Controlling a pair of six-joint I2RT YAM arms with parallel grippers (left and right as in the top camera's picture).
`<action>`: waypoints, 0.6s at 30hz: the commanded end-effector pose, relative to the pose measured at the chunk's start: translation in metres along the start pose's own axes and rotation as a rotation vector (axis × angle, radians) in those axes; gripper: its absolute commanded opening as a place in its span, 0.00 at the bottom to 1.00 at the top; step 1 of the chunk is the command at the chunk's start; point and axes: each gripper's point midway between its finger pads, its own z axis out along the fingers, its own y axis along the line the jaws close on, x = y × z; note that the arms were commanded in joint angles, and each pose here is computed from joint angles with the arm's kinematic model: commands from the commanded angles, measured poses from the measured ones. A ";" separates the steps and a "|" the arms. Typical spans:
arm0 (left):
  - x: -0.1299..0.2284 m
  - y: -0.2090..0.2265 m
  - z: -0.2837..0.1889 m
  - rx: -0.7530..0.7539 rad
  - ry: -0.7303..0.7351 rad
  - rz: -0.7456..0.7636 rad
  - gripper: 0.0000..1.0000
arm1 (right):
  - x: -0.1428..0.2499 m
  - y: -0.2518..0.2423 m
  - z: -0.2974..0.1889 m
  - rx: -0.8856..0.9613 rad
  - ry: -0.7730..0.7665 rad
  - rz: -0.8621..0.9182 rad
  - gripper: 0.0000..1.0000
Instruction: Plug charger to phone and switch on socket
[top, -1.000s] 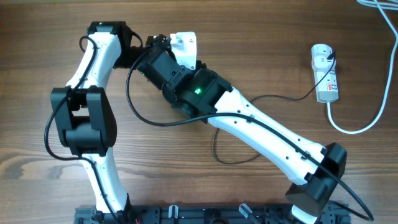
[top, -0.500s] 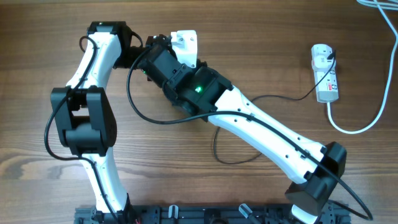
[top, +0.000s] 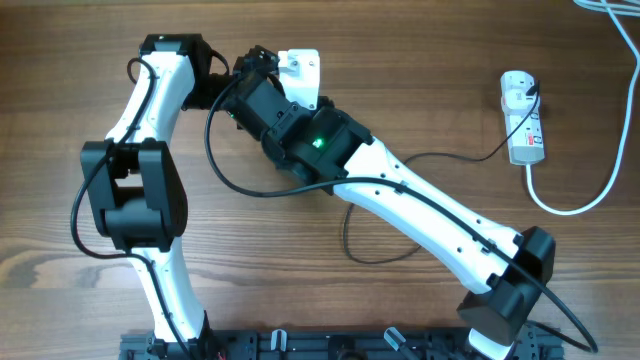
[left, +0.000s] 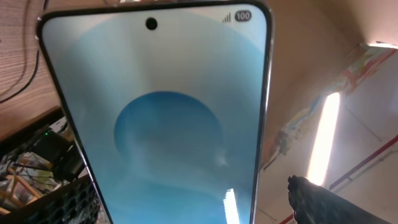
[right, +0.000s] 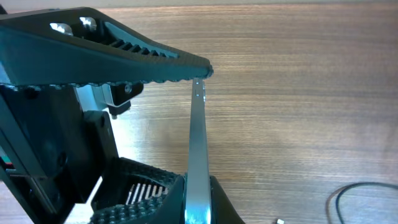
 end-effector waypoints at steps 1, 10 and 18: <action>0.016 -0.013 0.001 0.019 0.011 0.051 1.00 | -0.029 -0.018 -0.012 0.072 -0.133 0.244 0.04; 0.019 -0.019 0.001 0.054 0.031 -0.093 0.92 | -0.038 -0.049 -0.048 0.030 -0.187 1.164 0.05; 0.023 -0.018 0.001 0.053 0.033 -0.179 0.79 | -0.027 -0.020 -0.045 -0.059 -0.026 1.361 0.05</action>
